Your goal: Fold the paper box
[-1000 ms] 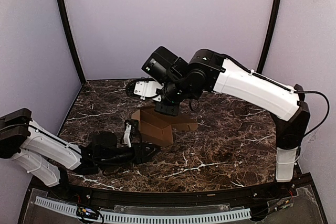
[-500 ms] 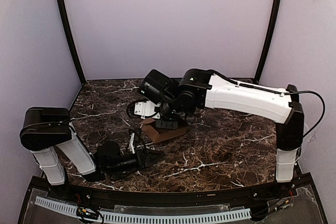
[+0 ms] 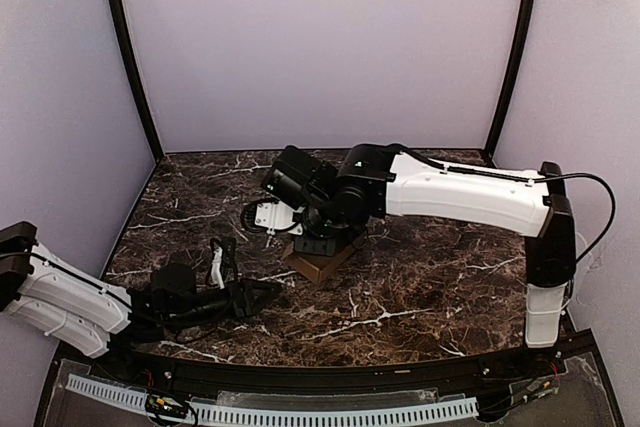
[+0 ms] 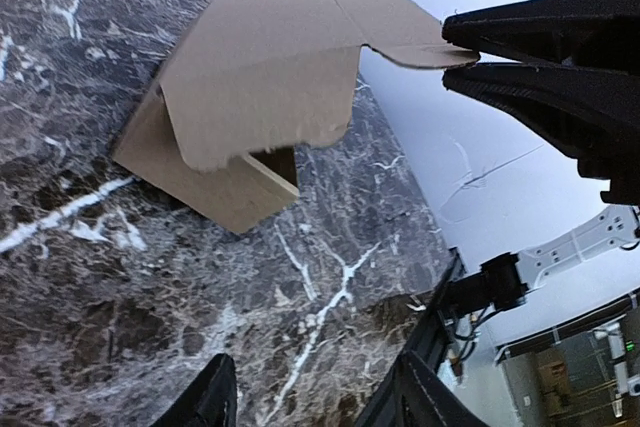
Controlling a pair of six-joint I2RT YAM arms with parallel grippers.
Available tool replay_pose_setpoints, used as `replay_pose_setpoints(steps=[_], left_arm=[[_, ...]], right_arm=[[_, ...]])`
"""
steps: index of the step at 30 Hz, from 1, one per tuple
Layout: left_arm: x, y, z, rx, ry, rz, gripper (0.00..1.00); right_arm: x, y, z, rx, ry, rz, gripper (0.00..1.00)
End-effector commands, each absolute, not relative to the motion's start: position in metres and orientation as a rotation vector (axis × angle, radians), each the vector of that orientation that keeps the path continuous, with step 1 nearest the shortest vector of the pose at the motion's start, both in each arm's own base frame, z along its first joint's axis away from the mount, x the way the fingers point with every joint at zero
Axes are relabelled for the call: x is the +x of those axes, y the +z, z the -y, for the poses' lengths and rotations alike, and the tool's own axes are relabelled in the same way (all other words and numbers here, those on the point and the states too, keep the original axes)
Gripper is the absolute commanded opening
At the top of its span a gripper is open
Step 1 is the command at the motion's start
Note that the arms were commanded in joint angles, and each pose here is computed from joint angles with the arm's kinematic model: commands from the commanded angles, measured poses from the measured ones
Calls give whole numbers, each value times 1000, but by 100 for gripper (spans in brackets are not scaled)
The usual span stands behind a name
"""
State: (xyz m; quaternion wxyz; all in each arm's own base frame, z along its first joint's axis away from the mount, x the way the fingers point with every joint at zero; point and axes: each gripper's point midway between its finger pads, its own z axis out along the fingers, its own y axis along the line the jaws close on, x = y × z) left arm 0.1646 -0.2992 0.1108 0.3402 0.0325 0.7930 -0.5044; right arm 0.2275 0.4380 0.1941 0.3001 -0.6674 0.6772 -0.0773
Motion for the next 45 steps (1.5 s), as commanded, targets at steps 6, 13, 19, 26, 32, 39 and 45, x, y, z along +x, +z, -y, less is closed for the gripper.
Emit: replay_pose_setpoints(steps=[6,13,19,26,32,39,45], left_arm=[[169,87,236,178,-804,-2238,58],[164,85,236,256,-764,-2270,60],[163,80,261,402,-728,-2320,62],[181,86,278,538,-522,-2286,68],[198,106,300,609,-429,-2203,71],[202,108,319,700,-284,-2128,71],[217,121,323,656,-68,-2014,68]], right_arm=[[220,198,-459,-1724,-102,-1782,41],[215,234,-442,-1662,-51,-1729,65],[235,258,-390,-1485,-59,-1798,74],[258,259,-318,-1185,22,-1936,84],[264,237,-279,-983,155,-2015,88],[259,220,-262,-885,253,-2041,90],[256,210,-262,-860,298,-2060,90]])
